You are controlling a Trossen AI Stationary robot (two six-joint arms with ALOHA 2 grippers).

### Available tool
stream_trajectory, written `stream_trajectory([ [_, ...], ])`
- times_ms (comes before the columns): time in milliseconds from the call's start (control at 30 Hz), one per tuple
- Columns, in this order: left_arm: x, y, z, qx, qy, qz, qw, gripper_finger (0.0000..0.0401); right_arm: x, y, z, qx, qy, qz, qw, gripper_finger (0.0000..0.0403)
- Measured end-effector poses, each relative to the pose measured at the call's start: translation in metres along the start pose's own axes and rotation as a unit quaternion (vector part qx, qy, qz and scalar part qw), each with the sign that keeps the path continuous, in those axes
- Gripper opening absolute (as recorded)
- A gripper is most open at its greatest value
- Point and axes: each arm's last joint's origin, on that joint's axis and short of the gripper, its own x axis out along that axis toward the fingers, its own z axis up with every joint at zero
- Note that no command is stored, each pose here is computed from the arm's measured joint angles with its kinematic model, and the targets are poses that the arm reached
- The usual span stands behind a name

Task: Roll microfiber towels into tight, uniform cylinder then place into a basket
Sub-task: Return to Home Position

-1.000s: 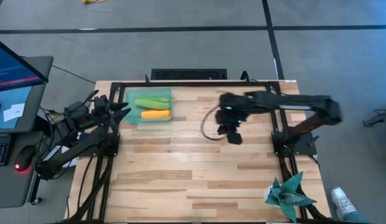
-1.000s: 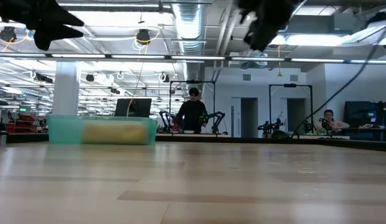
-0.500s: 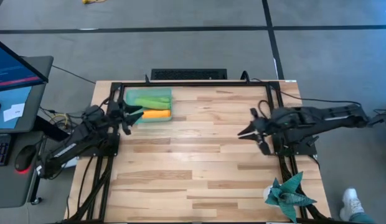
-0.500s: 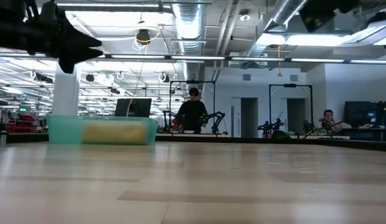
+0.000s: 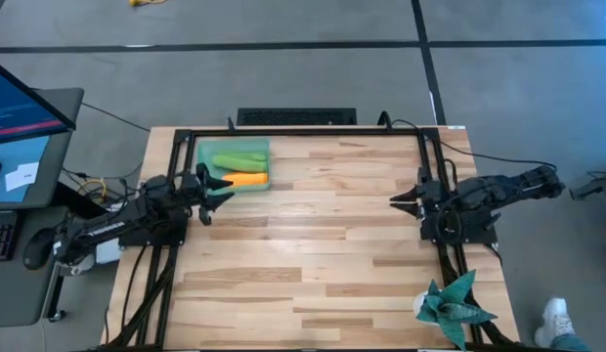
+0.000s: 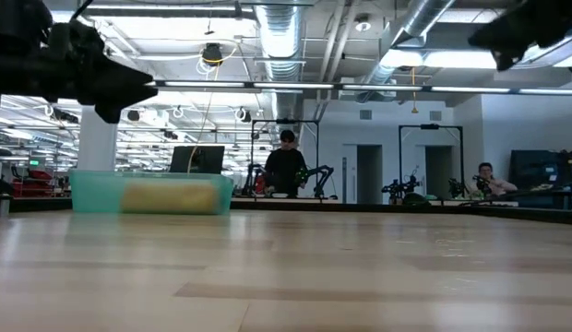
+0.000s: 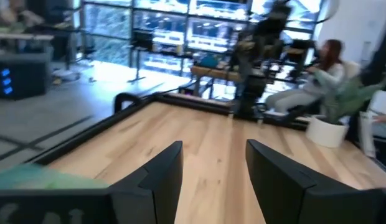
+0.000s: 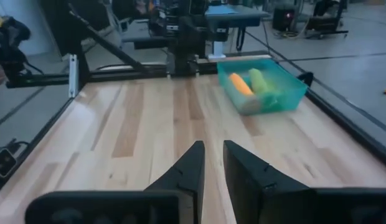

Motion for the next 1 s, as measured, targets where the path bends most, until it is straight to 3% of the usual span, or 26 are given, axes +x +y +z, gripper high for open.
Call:
stream_trajectory([
  [167,0.001,-0.01,0.001,0.018,-0.006,-0.048,0.999,0.014,0.008,0.003,-0.028,0.015,-0.018,0.009,1.0,0.0079],
  [500,0.0,-0.028,-0.003,0.049,0.001,-0.111,0.993,0.0008,0.031,0.007,-0.076,0.028,-0.035,-0.012,0.999,0.0079],
  [600,0.0,-0.03,-0.003,0.055,-0.001,-0.099,0.994,0.0008,0.036,0.007,-0.092,0.032,-0.024,-0.012,0.999,0.0079],
  [1000,0.0,-0.031,-0.007,0.093,0.012,-0.075,0.993,0.0002,0.037,0.008,-0.089,0.011,-0.045,-0.011,0.999,0.0079],
])
